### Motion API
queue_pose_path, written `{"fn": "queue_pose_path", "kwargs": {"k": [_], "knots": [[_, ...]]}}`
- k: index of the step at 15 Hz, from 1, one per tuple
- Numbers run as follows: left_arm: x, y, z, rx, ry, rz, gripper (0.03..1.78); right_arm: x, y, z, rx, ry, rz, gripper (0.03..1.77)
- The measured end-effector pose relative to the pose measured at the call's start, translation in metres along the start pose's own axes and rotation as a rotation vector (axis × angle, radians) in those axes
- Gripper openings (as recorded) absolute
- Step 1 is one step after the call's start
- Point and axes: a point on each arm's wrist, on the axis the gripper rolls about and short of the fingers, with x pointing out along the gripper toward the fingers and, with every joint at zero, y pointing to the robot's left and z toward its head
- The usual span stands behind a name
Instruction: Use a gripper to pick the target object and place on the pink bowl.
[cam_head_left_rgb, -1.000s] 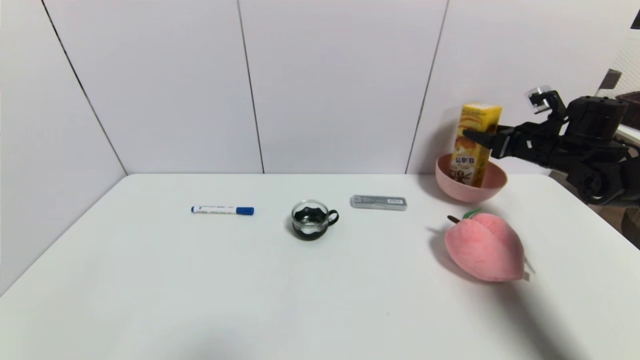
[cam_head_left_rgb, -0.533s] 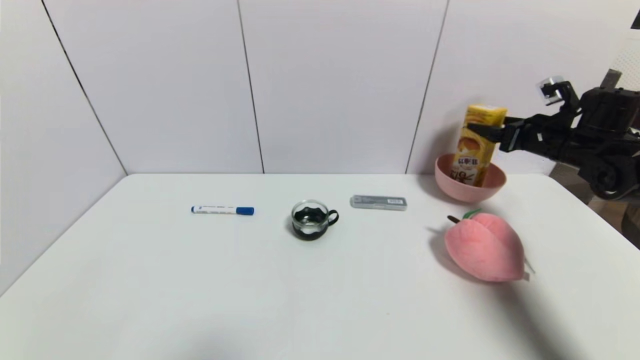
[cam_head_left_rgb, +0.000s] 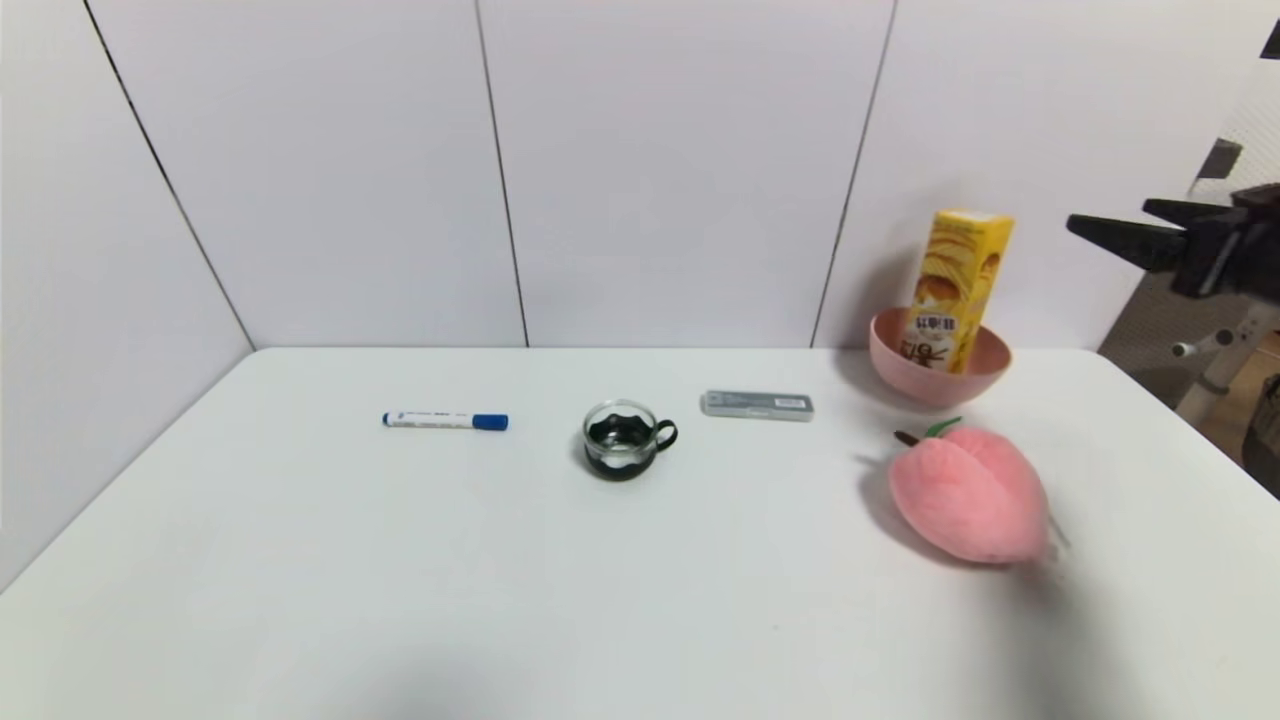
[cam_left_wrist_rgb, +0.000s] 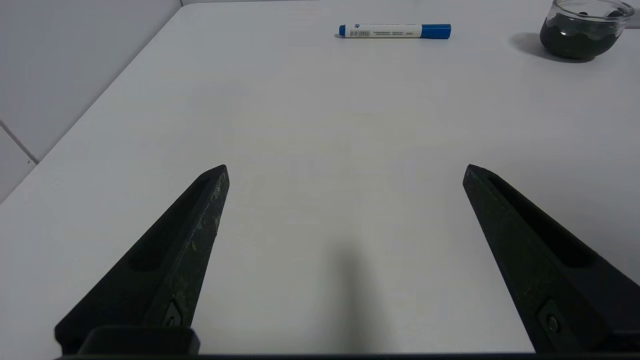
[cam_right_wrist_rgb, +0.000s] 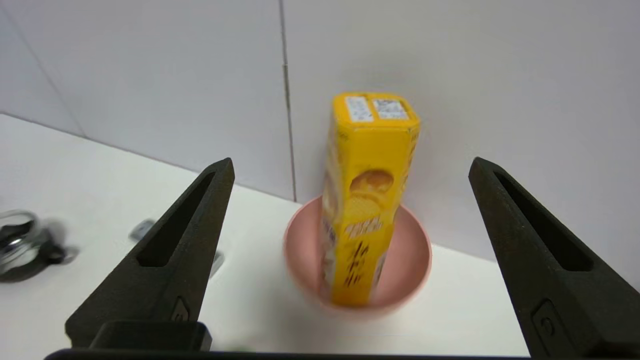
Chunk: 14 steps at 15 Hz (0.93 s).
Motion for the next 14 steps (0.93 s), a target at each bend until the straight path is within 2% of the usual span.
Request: {"fn": "queue_pose_path", "kwargs": {"k": [3,6,11,14], "knots": [[0.0,0.0,0.0,0.0,0.0,0.0,1.69,-0.065,0.038,0.008,-0.028,-0.037,-0.042,1.65],[0.0,0.0,0.0,0.0,0.0,0.0,1.69,-0.123,0.076,-0.004,-0.052,-0.074,-0.111,1.67],[0.0,0.0,0.0,0.0,0.0,0.0,1.69,-0.196,0.127,-0.052,-0.046,-0.098,-0.225,1.69],[0.0,0.0,0.0,0.0,0.0,0.0,1.69,-0.218,0.142,-0.082,-0.011,-0.061,-0.288,1.69]]}}
